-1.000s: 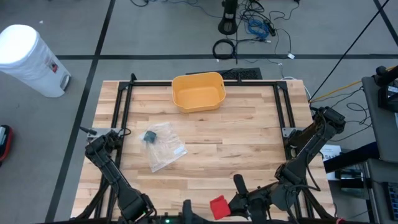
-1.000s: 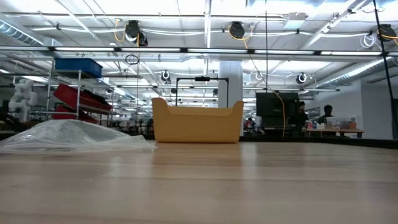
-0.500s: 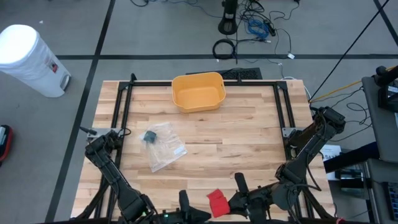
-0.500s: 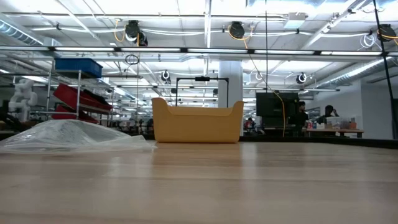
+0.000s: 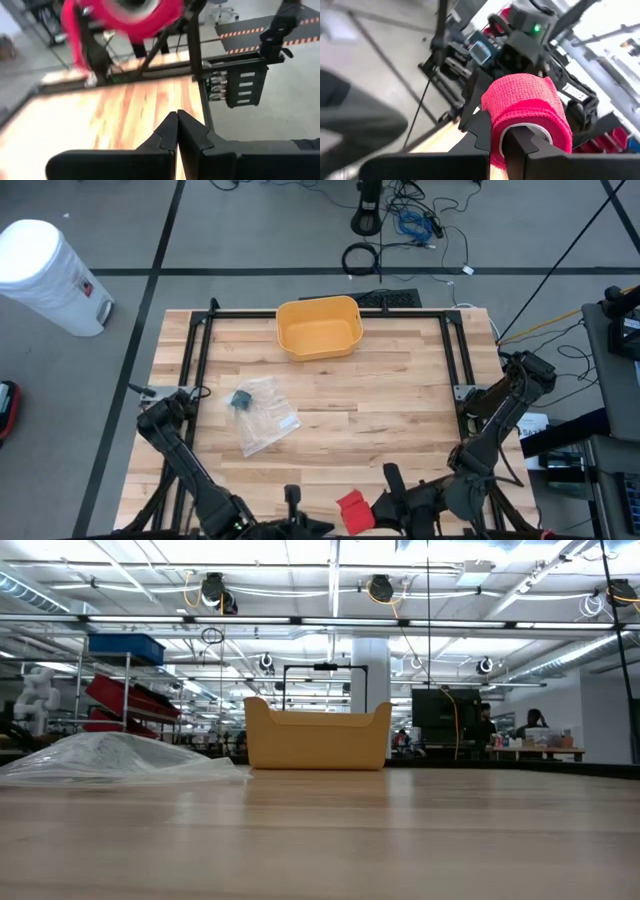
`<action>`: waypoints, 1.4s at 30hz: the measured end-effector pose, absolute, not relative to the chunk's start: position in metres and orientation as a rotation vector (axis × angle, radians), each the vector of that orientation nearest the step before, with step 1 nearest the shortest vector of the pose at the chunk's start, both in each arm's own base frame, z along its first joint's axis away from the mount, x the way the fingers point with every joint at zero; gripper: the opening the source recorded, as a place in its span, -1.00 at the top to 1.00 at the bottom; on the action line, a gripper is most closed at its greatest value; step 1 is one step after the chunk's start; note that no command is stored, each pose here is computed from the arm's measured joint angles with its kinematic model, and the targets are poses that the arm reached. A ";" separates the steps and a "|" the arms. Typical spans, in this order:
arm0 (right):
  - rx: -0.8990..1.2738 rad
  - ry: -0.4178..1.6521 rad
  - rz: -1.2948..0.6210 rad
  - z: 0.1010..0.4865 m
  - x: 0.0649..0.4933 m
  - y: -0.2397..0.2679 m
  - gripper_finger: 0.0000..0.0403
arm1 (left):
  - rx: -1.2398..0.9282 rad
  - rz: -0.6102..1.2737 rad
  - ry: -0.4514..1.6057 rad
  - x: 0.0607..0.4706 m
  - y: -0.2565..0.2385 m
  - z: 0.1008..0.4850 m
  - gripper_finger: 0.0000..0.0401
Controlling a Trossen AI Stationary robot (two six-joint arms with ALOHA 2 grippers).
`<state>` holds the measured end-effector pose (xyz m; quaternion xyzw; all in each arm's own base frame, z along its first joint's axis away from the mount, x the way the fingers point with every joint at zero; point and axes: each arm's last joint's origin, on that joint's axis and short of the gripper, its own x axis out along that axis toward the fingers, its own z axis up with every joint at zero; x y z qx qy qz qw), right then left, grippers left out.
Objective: Roll bandage
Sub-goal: Roll the red bandage
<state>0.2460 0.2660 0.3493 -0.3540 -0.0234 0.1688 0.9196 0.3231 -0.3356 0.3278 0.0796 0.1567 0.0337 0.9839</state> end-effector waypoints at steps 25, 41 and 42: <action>-1.223 0.211 0.202 0.322 0.226 0.267 0.93 | -0.013 0.049 -0.068 0.345 -0.318 0.277 0.67; -1.303 0.224 0.185 0.321 0.227 0.266 0.93 | -0.020 0.182 -0.096 0.362 -0.296 0.281 -0.15; -1.305 0.224 0.184 0.321 0.227 0.266 0.93 | -0.020 0.186 -0.096 0.363 -0.295 0.281 -0.15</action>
